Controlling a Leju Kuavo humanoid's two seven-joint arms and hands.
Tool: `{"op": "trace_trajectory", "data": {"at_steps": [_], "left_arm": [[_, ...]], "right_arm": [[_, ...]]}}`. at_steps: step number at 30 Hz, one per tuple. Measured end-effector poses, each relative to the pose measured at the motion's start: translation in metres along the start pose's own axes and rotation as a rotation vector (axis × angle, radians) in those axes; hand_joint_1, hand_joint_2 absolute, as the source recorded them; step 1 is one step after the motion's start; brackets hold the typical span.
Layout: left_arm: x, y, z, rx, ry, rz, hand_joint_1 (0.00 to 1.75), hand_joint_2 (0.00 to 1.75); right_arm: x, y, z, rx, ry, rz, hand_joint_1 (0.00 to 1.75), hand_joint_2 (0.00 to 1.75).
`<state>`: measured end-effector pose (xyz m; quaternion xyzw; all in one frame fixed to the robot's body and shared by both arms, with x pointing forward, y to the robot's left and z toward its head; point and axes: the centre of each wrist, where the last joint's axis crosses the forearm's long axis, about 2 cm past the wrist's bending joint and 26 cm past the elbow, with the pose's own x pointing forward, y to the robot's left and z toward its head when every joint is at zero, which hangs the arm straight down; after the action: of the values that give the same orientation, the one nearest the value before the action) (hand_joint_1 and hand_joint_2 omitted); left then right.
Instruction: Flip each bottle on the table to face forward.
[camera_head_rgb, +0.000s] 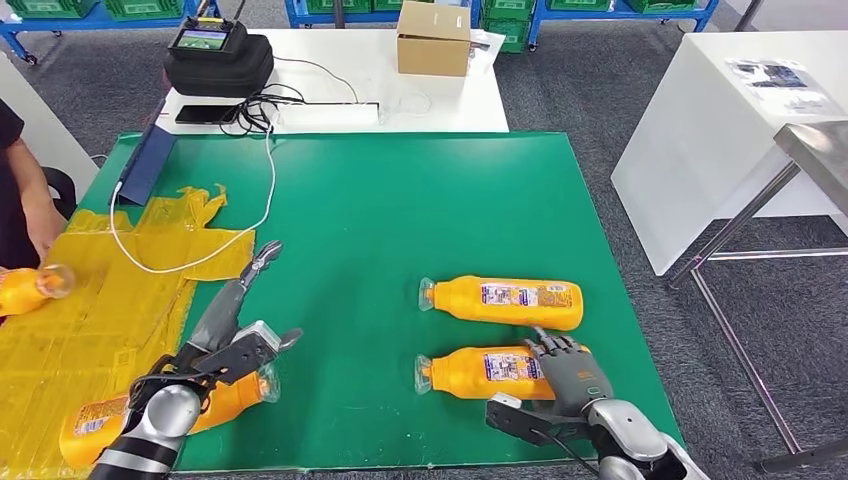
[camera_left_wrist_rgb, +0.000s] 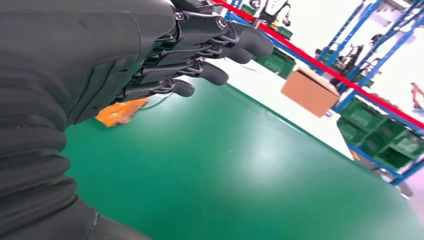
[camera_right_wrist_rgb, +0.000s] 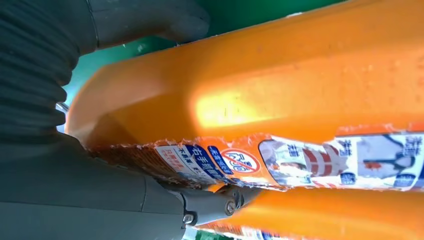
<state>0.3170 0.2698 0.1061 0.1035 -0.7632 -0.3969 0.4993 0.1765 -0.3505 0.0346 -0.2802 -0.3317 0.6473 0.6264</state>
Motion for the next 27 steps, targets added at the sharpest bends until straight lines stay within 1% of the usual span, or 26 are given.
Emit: {"op": "trace_trajectory", "data": {"at_steps": [4, 10, 15, 17, 18, 19, 22, 25, 27], "left_arm": [[0.002, 0.0, -0.01, -0.014, -0.017, 0.008, 0.0, 1.75], [0.004, -0.002, -0.018, -0.03, -0.032, 0.015, 0.0, 1.75], [0.007, 0.002, -0.024, -0.019, -0.044, 0.037, 0.0, 1.75], [0.007, 0.002, -0.023, -0.023, -0.041, 0.069, 0.0, 0.87], [0.007, 0.001, -0.021, -0.029, -0.035, 0.107, 0.0, 0.44], [0.007, -0.002, -0.017, -0.037, -0.023, 0.168, 0.0, 0.44], [0.007, -0.016, 0.009, -0.071, 0.016, 0.435, 0.0, 1.75], [0.012, -0.025, 0.035, -0.088, 0.017, 0.675, 0.0, 1.75], [0.019, -0.028, 0.045, -0.088, -0.002, 0.772, 0.0, 1.75]], "right_arm": [[-0.002, -0.001, 0.0, 0.035, 0.019, 0.002, 1.75, 1.75], [-0.003, -0.001, 0.002, 0.062, 0.03, 0.014, 1.75, 1.75], [-0.004, 0.0, 0.006, 0.028, 0.02, -0.078, 1.75, 1.75], [-0.004, 0.001, 0.007, -0.002, -0.004, -0.148, 1.75, 1.75], [-0.003, 0.001, 0.007, -0.027, -0.033, -0.21, 1.75, 1.75], [-0.001, 0.002, 0.008, -0.059, -0.078, -0.296, 1.75, 1.75], [0.017, 0.003, 0.013, -0.136, -0.243, -0.581, 1.75, 1.75], [0.046, -0.002, 0.018, -0.147, -0.382, -0.779, 1.75, 1.75], [0.061, -0.01, 0.02, -0.173, -0.452, -0.872, 1.75, 1.75]]}}
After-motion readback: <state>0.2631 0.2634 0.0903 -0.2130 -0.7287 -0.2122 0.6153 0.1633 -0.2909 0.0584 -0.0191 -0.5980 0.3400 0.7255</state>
